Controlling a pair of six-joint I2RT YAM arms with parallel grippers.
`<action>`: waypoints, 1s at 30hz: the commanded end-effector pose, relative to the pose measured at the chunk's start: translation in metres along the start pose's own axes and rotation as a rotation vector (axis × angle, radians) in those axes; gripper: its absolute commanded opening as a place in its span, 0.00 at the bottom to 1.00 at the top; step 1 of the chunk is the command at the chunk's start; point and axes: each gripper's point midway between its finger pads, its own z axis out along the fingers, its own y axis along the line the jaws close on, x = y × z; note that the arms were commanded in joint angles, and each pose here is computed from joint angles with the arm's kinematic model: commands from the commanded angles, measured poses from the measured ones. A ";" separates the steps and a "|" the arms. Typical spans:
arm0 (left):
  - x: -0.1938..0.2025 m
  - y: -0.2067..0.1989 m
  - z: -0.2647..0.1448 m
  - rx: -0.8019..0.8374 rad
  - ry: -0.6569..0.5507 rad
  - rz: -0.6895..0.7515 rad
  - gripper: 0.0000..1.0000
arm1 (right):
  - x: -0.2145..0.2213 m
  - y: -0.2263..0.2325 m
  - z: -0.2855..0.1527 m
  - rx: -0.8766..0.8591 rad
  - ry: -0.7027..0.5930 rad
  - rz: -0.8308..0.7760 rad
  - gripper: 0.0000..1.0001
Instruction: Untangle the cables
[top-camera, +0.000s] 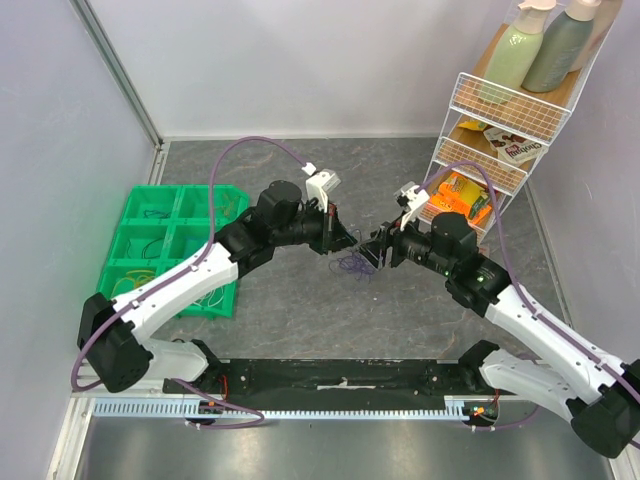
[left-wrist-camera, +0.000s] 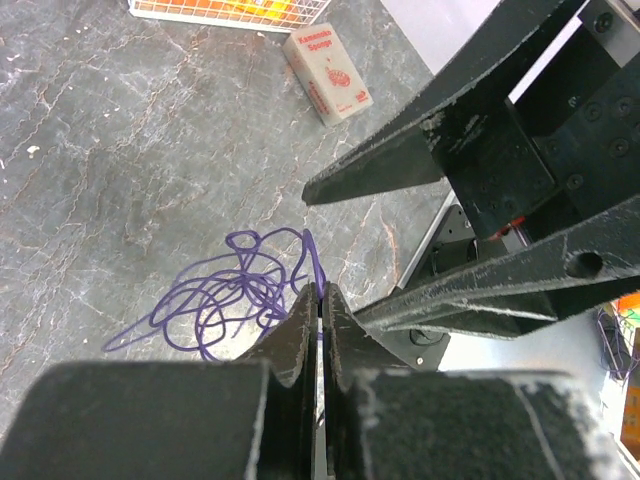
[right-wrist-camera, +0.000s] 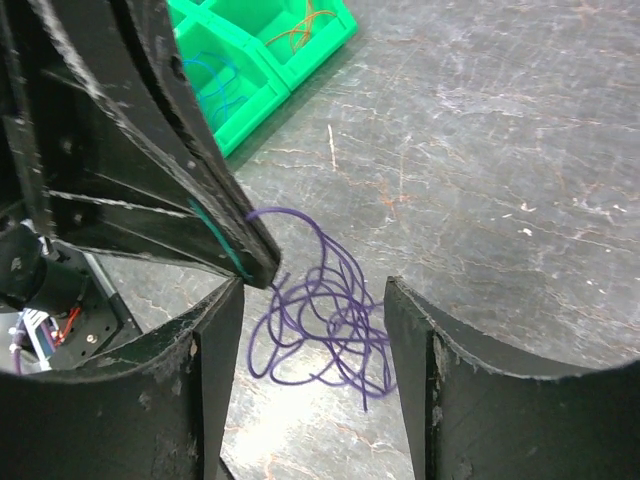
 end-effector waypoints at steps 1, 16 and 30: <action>-0.020 -0.021 -0.014 0.056 -0.052 0.075 0.02 | 0.005 -0.014 -0.008 0.070 -0.004 -0.037 0.66; -0.023 -0.044 -0.024 0.158 -0.056 0.055 0.02 | 0.010 -0.013 0.020 0.036 -0.052 0.018 0.62; -0.026 -0.065 -0.088 0.158 -0.171 0.086 0.02 | 0.033 -0.137 0.018 0.715 -0.182 0.210 0.58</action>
